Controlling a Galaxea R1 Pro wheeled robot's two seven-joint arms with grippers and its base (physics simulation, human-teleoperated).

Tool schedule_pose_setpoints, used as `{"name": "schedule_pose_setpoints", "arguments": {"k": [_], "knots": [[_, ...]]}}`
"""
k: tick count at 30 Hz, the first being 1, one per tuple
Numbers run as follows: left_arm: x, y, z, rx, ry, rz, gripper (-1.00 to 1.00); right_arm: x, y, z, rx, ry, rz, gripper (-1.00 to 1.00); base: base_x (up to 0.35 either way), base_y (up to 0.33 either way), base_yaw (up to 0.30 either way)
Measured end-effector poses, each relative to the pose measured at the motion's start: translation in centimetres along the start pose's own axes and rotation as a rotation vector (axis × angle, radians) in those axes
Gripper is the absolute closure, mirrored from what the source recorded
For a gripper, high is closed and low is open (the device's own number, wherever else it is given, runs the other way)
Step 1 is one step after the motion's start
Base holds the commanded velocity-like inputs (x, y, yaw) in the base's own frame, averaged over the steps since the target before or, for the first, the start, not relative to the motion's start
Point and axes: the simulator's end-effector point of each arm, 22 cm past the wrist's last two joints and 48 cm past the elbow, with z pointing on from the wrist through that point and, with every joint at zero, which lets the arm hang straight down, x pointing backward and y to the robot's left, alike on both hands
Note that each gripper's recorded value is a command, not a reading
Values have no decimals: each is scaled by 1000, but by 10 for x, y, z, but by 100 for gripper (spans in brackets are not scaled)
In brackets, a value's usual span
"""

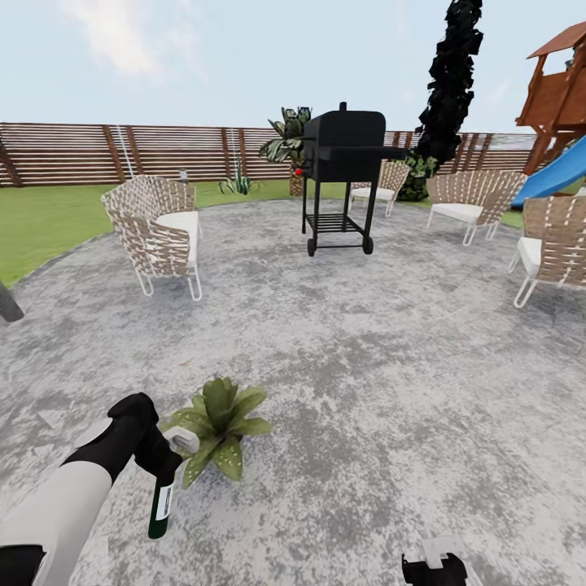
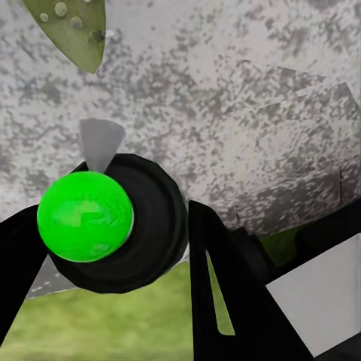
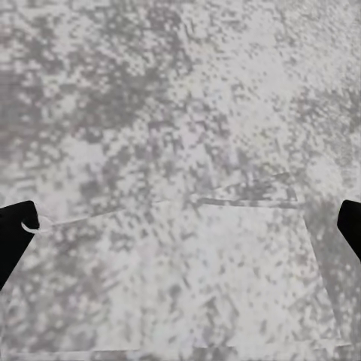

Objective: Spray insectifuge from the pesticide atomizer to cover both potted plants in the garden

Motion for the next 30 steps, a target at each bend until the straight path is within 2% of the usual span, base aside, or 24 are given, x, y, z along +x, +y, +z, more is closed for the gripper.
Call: {"name": "schedule_pose_setpoints", "arguments": {"k": [5, 11, 21, 30], "knots": [[0, 0, -1, 0, -2, 0, 100, 0, 0, 0, 0, -1, 0, -100, 49, -63, 84], [0, 0, 0, 2, -2, -1, 100, 0, 0, 0, 0, -1, 2, -100, 158, -220, 213], [1, 0, 7, 8, 11, -3, 100, 6, 2, 1, -3, 12, -1, -100, 148, -238, 51], [3, 1, 11, 9, 21, -4, 100, 10, 3, 2, -4, 20, -2, -100, 18, -268, 220]]}}
